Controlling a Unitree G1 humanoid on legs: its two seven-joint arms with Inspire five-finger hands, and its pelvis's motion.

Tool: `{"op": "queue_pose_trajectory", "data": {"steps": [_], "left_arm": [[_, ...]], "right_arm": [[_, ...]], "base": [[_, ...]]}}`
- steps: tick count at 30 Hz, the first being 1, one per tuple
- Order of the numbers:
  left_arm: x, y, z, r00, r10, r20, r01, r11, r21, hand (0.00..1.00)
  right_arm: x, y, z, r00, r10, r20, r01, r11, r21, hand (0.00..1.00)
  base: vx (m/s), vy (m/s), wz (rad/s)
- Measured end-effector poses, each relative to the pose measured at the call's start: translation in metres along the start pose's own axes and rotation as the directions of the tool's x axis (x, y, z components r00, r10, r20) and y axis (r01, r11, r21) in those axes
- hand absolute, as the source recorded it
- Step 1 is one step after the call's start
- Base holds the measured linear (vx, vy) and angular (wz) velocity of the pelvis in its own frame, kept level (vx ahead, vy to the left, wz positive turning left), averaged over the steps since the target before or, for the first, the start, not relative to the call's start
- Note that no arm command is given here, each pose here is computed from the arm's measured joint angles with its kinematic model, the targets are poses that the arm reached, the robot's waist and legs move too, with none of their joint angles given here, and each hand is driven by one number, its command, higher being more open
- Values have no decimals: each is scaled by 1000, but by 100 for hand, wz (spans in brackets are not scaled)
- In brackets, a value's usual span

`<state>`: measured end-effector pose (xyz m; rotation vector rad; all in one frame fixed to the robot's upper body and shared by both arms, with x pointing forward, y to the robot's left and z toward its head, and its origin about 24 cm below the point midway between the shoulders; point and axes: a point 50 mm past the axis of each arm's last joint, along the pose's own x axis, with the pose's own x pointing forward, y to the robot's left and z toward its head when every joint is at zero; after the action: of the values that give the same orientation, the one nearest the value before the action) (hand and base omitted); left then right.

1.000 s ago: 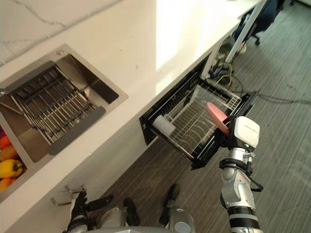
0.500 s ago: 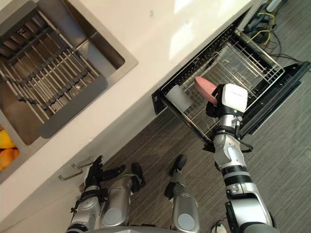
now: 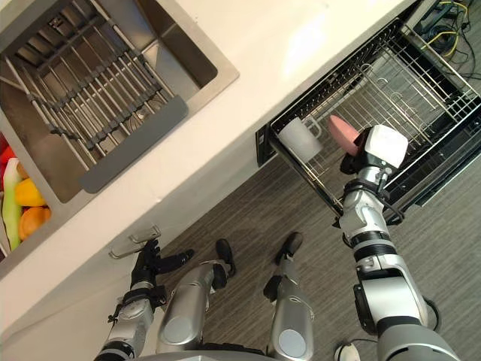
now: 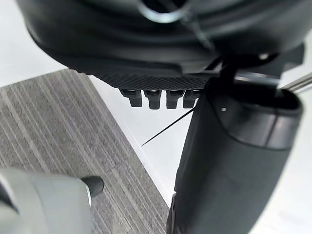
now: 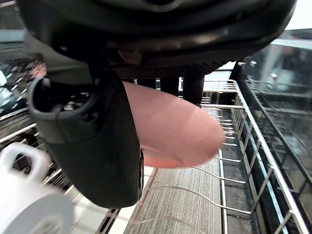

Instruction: Walk over to the sink, pick up the cup, carry it to the dishwasher, place the cup inside the dishwasher, then close the dishwasher door

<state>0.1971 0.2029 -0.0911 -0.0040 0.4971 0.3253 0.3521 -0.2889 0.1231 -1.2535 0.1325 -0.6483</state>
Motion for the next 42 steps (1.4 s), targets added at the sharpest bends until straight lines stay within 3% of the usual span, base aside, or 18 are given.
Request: {"op": "queue_pose_trajectory", "data": {"steps": [5, 12, 16, 20, 27, 33, 34, 38, 42], "left_arm": [[-3, -11, -4, 999, -49, -12, 49, 999, 10, 100], [-5, -7, -10, 999, -38, -39, 39, 999, 22, 100], [-15, -2, -27, 994, -29, -104, 34, 998, 48, 100], [-21, 1, -44, 983, -22, -180, 34, 997, 66, 100], [-37, 13, -70, 958, 25, -286, -14, 999, 43, 100], [-47, 21, -85, 932, 43, -359, -36, 999, 25, 100], [-48, 22, -88, 926, 46, -375, -41, 999, 20, 100], [-45, 26, -87, 923, 52, -381, -50, 999, 14, 100], [-40, 2, -81, 926, 5, -377, -42, 995, -92, 100]], "right_arm": [[2, -5, -17, 994, -20, -106, 30, 995, 99, 100], [-14, -5, -24, 996, -36, -83, 52, 978, 200, 100], [-35, -3, -18, 999, -49, -3, 47, 952, 304, 100], [-48, -1, -24, 999, -48, -19, 51, 906, 420, 100], [-57, -9, -67, 952, -126, -277, 266, 788, 555, 100], [-62, -14, -129, 798, -48, -601, 489, 634, 600, 100], [-68, -9, -140, 762, -4, -647, 514, 612, 601, 0], [-80, 11, -157, 676, 154, -721, 559, 531, 637, 0], [-78, 13, -165, 612, 248, -751, 642, 399, 655, 0]], "base": [[32, 5, -11], [39, 104, 5], [103, 54, -2], [93, 100, -1], [46, 111, 2], [-45, 96, -1], [-95, 61, -12], [-121, 33, -29], [-78, 6, -20]]}}
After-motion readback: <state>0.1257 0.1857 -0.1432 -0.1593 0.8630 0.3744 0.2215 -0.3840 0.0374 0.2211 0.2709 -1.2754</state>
